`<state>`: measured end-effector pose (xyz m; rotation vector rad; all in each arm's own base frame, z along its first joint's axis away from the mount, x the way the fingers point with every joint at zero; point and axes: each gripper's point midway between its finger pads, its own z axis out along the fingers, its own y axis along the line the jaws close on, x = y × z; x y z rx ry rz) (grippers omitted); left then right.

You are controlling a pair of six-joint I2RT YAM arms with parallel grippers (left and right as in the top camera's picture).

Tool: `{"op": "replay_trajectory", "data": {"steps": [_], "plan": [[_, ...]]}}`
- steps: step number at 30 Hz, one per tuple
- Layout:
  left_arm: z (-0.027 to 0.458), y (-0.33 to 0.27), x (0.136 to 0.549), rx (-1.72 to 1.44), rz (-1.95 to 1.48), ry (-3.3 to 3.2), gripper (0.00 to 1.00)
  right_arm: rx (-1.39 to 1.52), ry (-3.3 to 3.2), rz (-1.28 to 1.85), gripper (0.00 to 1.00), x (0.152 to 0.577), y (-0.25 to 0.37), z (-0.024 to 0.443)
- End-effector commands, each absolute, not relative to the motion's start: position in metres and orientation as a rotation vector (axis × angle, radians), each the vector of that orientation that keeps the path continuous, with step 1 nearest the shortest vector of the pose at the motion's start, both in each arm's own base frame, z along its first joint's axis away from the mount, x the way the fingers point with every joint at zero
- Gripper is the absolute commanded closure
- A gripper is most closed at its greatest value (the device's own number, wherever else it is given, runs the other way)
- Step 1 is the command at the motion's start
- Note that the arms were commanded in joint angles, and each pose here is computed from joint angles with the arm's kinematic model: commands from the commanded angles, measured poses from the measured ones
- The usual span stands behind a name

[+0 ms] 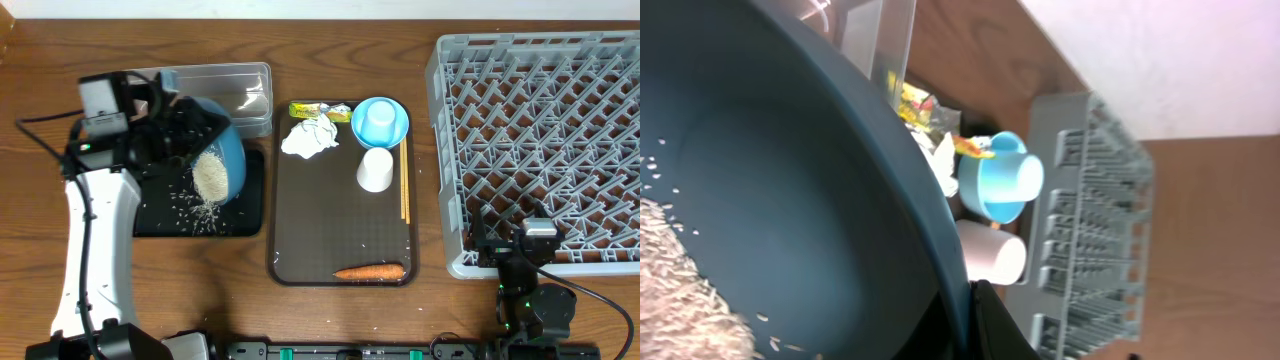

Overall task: Sort waste into correct bins and load items into the dishwasher rack
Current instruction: 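Tilt the blue bowl with the left gripper to pour rice onto black tray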

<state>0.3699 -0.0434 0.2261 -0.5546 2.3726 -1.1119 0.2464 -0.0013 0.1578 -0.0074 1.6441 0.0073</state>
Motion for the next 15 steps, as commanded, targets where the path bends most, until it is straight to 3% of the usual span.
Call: {"op": "replay_trajectory", "data": {"steps": [1,15], "plan": [[0.252,-0.043,0.365,-0.514,-1.285,2.287,0.94,0.012,1.643,0.015,0.01,0.246,-0.002,0.157],[0.268,0.004,0.349,-0.643,-1.556,2.090,0.94,0.012,1.643,0.015,0.01,0.246,-0.002,0.157]]}}
